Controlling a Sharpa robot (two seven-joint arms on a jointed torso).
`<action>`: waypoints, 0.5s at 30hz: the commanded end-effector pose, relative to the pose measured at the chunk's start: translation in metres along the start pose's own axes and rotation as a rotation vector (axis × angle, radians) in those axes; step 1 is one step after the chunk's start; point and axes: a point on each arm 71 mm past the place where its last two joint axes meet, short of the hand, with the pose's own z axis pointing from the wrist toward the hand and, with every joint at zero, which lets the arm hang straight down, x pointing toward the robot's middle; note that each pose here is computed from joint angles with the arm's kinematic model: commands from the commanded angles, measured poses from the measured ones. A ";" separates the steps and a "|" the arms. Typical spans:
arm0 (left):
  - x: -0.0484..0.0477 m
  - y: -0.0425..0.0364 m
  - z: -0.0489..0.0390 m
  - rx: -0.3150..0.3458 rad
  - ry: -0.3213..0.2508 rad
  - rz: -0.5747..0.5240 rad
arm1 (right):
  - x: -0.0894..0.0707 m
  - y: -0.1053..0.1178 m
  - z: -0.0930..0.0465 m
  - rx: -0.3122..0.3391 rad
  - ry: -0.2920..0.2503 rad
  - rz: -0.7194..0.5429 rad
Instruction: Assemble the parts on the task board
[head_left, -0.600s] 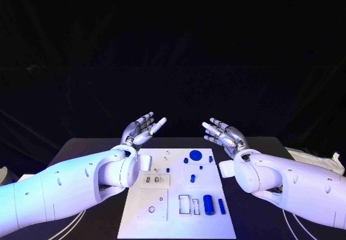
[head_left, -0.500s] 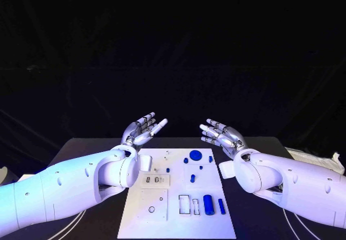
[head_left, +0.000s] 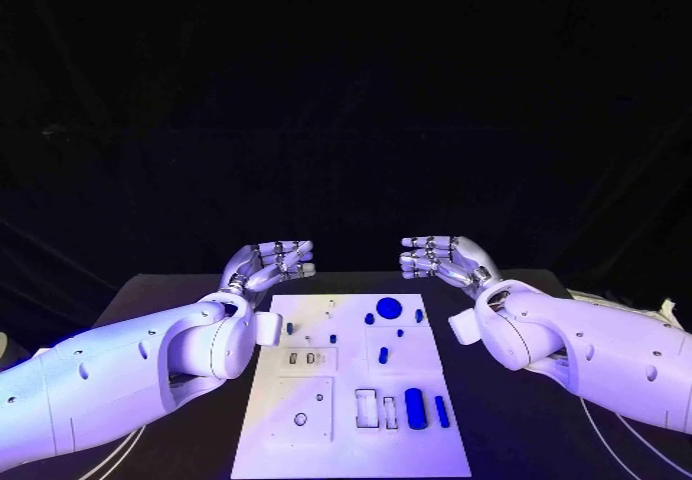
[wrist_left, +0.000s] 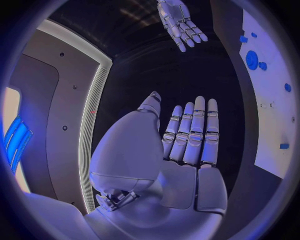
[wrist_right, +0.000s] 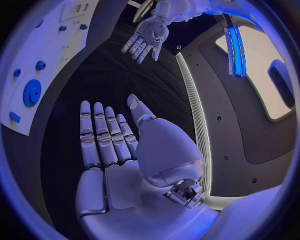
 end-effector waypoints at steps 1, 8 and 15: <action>0.0036 -0.0049 -0.0043 0.009 0.082 -0.045 | -0.001 0.011 0.004 -0.091 0.048 -0.226; 0.0153 -0.0143 -0.0210 -0.013 0.164 -0.125 | -0.007 0.026 0.012 -0.130 0.126 -0.516; 0.0213 -0.0217 -0.0316 -0.039 0.179 -0.188 | -0.001 0.035 0.020 -0.101 0.215 -0.836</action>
